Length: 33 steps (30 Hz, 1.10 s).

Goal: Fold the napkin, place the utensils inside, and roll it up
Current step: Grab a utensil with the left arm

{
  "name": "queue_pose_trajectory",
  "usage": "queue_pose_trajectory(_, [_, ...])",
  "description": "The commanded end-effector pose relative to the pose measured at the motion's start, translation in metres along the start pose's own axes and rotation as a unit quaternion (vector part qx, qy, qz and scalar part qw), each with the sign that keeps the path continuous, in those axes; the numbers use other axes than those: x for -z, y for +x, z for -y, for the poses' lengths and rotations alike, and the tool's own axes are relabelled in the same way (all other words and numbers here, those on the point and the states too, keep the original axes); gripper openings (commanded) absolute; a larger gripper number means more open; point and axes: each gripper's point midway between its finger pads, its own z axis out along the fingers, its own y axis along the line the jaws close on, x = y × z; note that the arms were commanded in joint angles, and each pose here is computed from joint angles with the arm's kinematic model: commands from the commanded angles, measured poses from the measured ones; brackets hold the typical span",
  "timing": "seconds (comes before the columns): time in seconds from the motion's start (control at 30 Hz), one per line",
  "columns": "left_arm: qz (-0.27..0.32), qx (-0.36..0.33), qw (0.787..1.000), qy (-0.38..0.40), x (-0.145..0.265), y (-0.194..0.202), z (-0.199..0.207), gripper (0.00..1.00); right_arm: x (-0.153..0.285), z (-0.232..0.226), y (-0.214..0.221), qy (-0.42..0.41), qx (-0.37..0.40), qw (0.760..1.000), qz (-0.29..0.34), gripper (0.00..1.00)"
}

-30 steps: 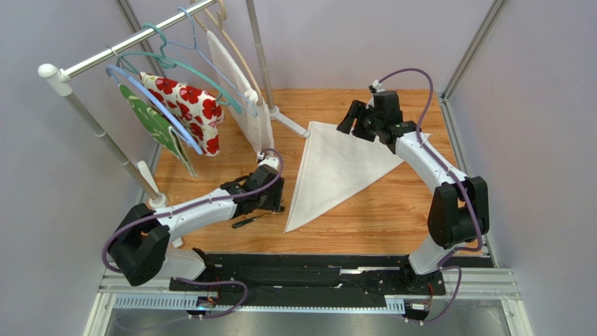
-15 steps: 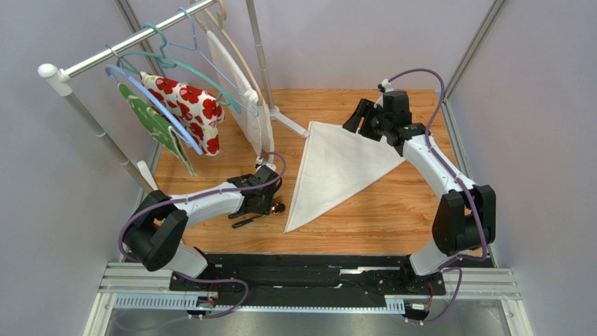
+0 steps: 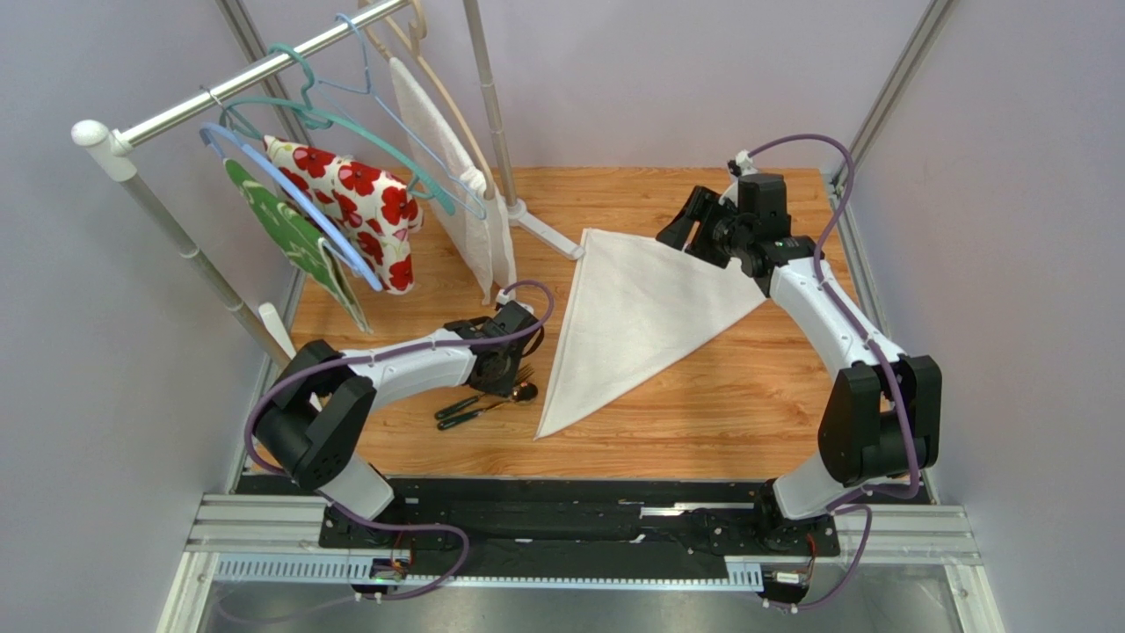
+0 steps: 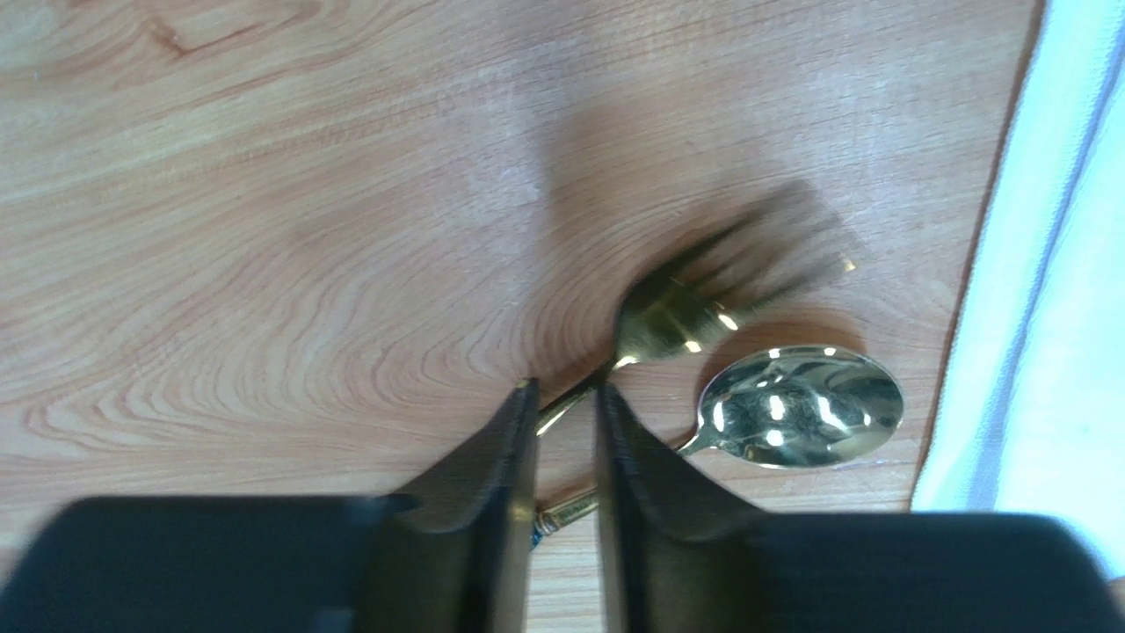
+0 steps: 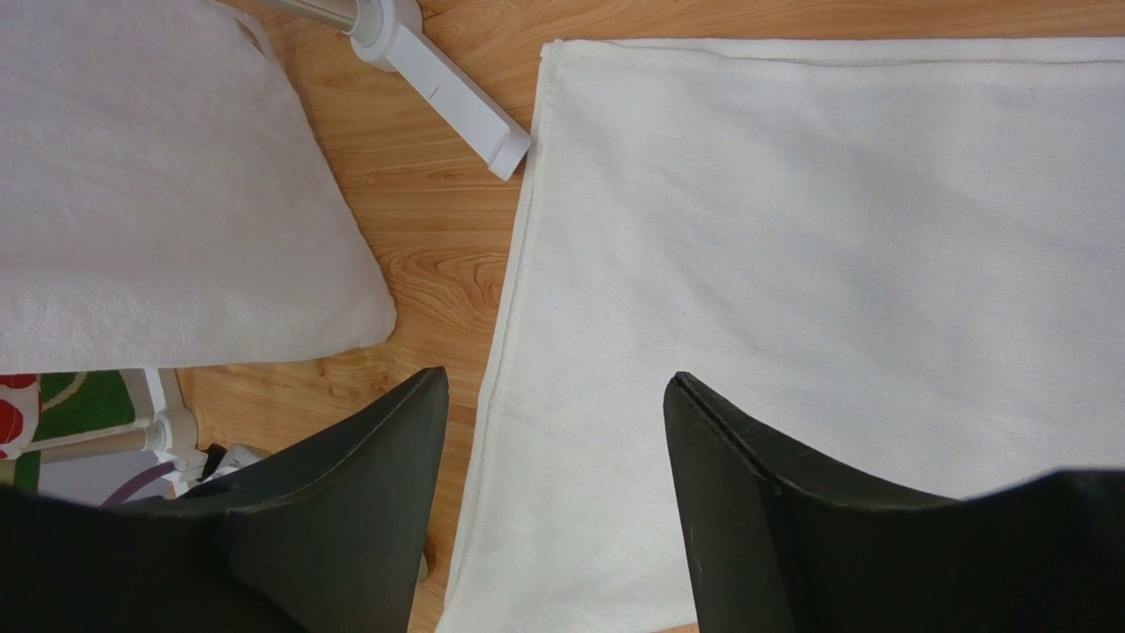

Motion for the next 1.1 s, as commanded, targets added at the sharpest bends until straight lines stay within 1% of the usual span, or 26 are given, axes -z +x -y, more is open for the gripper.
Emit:
queue_pose_trajectory(0.0, [-0.017, -0.009, 1.0, -0.018, -0.008, 0.002, -0.002, 0.19, 0.011, -0.014, -0.015, -0.028, 0.002, 0.999, 0.029, 0.65])
queue_pose_trajectory(0.03, [-0.017, -0.009, 1.0, -0.019, -0.009, -0.001, -0.001, 0.16, 0.012, -0.014, -0.016, -0.029, 0.004, 0.999, 0.031, 0.65])
queue_pose_trajectory(0.27, [-0.019, -0.019, 0.999, -0.024, -0.014, -0.007, 0.001, 0.16, 0.014, -0.014, -0.017, -0.03, 0.002, 0.999, 0.031, 0.65])
queue_pose_trajectory(0.3, [-0.02, -0.02, 0.999, -0.025, -0.015, -0.008, 0.001, 0.14, 0.014, -0.012, -0.017, -0.029, 0.001, 0.999, 0.031, 0.65])
queue_pose_trajectory(0.4, [-0.016, -0.026, 0.999, -0.035, -0.015, -0.012, -0.002, 0.0, 0.013, -0.011, -0.017, -0.028, -0.001, 0.999, 0.03, 0.65])
queue_pose_trajectory(0.53, [-0.005, -0.032, 0.999, -0.035, -0.01, -0.022, -0.002, 0.0, 0.011, -0.01, -0.016, -0.026, -0.002, 0.999, 0.028, 0.65])
queue_pose_trajectory(0.67, [0.015, -0.03, 0.999, -0.039, 0.012, -0.038, -0.007, 0.0, 0.013, -0.008, -0.018, -0.025, -0.002, 0.999, 0.032, 0.65])
queue_pose_trajectory(0.83, [0.023, -0.033, 0.999, -0.02, 0.037, -0.044, -0.008, 0.0, 0.021, -0.004, -0.025, -0.023, -0.005, 0.999, 0.039, 0.65])
queue_pose_trajectory(0.97, [0.048, -0.044, 0.997, 0.029, 0.068, -0.053, 0.008, 0.0, 0.03, 0.006, -0.032, -0.016, -0.01, 0.999, 0.049, 0.65])
queue_pose_trajectory(1.03, [0.058, -0.059, 0.996, 0.046, 0.08, -0.057, 0.021, 0.0, 0.036, 0.016, -0.037, -0.007, -0.017, 0.998, 0.055, 0.65])
queue_pose_trajectory(1.07, [0.069, -0.062, 0.994, 0.06, 0.09, -0.066, 0.032, 0.0, 0.042, 0.017, -0.04, -0.007, -0.015, 0.998, 0.061, 0.65])
